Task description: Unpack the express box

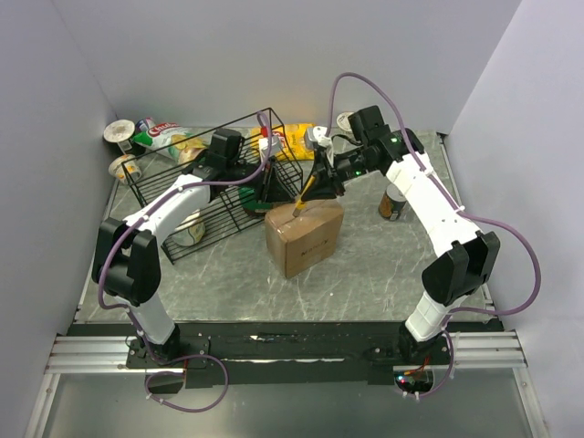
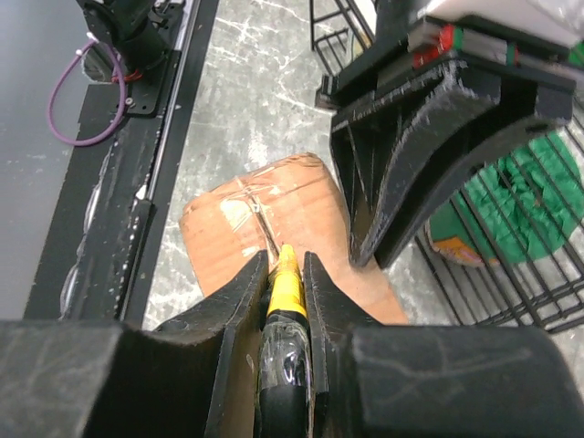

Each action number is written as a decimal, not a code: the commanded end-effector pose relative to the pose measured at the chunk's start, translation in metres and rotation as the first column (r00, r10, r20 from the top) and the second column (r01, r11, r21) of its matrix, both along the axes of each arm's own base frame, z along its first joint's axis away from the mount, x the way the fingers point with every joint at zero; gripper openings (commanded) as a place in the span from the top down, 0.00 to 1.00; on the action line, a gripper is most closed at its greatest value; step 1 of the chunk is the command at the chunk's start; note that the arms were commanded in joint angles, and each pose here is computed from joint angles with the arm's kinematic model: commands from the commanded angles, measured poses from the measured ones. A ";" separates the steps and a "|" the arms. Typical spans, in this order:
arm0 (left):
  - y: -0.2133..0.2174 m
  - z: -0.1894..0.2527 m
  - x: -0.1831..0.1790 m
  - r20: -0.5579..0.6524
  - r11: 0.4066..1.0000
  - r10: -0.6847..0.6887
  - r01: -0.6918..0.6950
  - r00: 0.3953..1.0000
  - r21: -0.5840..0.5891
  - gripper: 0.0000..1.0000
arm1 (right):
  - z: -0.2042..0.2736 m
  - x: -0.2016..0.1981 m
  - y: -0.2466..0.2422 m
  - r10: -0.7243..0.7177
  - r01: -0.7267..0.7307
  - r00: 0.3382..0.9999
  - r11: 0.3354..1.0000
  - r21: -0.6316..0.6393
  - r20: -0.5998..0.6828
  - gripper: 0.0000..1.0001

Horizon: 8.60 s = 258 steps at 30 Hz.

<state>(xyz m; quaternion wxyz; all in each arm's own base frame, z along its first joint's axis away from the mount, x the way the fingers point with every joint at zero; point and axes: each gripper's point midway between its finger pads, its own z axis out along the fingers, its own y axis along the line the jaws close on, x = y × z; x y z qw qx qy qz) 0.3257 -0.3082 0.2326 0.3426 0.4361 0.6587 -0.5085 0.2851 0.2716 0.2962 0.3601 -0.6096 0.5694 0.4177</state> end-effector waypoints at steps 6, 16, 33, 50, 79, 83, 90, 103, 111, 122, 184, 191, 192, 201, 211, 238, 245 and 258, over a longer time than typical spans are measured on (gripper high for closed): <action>0.007 -0.004 0.002 -0.016 0.997 0.050 -0.049 0.999 0.058 0.75 | -0.006 0.015 -0.039 -0.085 0.090 0.995 0.990 -0.105 0.051 1.00; 0.047 0.053 -0.017 0.257 0.968 0.245 -0.253 0.935 -0.004 0.27 | -0.006 0.013 -0.037 -0.109 0.112 0.993 0.990 -0.088 0.038 1.00; 0.033 0.004 -0.009 0.495 0.975 0.142 -0.208 0.857 0.080 0.34 | -0.008 0.008 -0.033 -0.159 0.161 0.987 0.981 -0.107 0.026 1.00; 0.051 0.045 0.063 0.491 0.929 0.312 -0.370 0.813 0.022 0.36 | -0.022 -0.028 -0.036 -0.192 0.189 0.981 0.970 -0.154 -0.008 1.00; -0.044 -0.018 -0.004 0.032 0.997 0.072 -0.073 0.997 0.035 0.42 | -0.003 -0.009 -0.045 -0.040 0.054 0.991 0.993 -0.102 0.128 1.00; -0.047 -0.025 -0.007 0.087 0.998 0.043 -0.047 0.995 0.051 0.43 | 0.002 -0.005 -0.053 -0.026 0.040 0.992 0.993 -0.108 0.125 1.00; -0.050 -0.025 -0.009 0.141 0.998 0.004 -0.013 0.990 0.067 0.52 | -0.002 0.003 -0.067 -0.011 0.026 0.993 0.991 -0.130 0.115 1.00; -0.052 -0.008 -0.003 0.259 0.998 0.007 -0.025 0.966 0.064 0.48 | -0.006 -0.003 -0.084 0.007 0.007 0.996 0.988 -0.155 0.092 1.00; -0.010 0.077 -0.014 0.527 0.992 0.127 -0.108 0.840 -0.068 0.28 | -0.006 0.002 -0.081 -0.112 0.125 0.989 0.982 -0.142 0.097 1.00; 0.000 0.063 -0.038 0.490 0.988 0.153 -0.130 0.858 -0.080 0.23 | 0.003 0.010 -0.032 -0.301 0.303 0.953 0.949 -0.085 0.038 1.00; -0.003 -0.069 -0.025 0.206 0.982 -0.008 -0.031 0.979 0.184 0.36 | -0.006 -0.001 -0.065 -0.356 0.352 0.934 0.915 -0.195 0.016 1.00; -0.004 -0.071 -0.020 0.192 0.982 0.009 -0.045 0.981 0.185 0.37 | -0.007 -0.002 -0.077 -0.430 0.422 0.902 0.873 -0.244 0.021 1.00; -0.004 -0.072 -0.019 0.193 0.981 0.014 -0.051 0.981 0.189 0.37 | -0.007 -0.003 -0.077 -0.431 0.423 0.902 0.872 -0.245 0.019 1.00; -0.002 -0.076 -0.019 0.193 0.977 0.009 -0.050 0.981 0.208 0.38 | -0.010 -0.013 -0.087 -0.434 0.423 0.901 0.860 -0.286 0.029 1.00; 0.000 -0.083 -0.017 0.196 0.972 0.009 -0.054 0.981 0.228 0.39 | -0.008 -0.021 -0.111 -0.455 0.444 0.889 0.841 -0.309 0.040 1.00; -0.033 0.000 -0.005 0.254 0.999 -0.032 0.026 0.967 0.026 0.39 | 0.001 -0.012 -0.140 -0.696 0.696 0.712 0.679 -0.231 0.098 1.00; -0.072 0.038 -0.020 0.279 0.973 -0.186 0.217 0.942 -0.083 0.36 | -0.002 -0.014 -0.135 -0.676 0.679 0.729 0.697 -0.229 0.104 1.00; -0.118 0.044 -0.038 0.329 0.909 -0.305 0.376 0.894 -0.179 0.37 | 0.010 -0.004 -0.129 -0.668 0.676 0.734 0.705 -0.213 0.120 1.00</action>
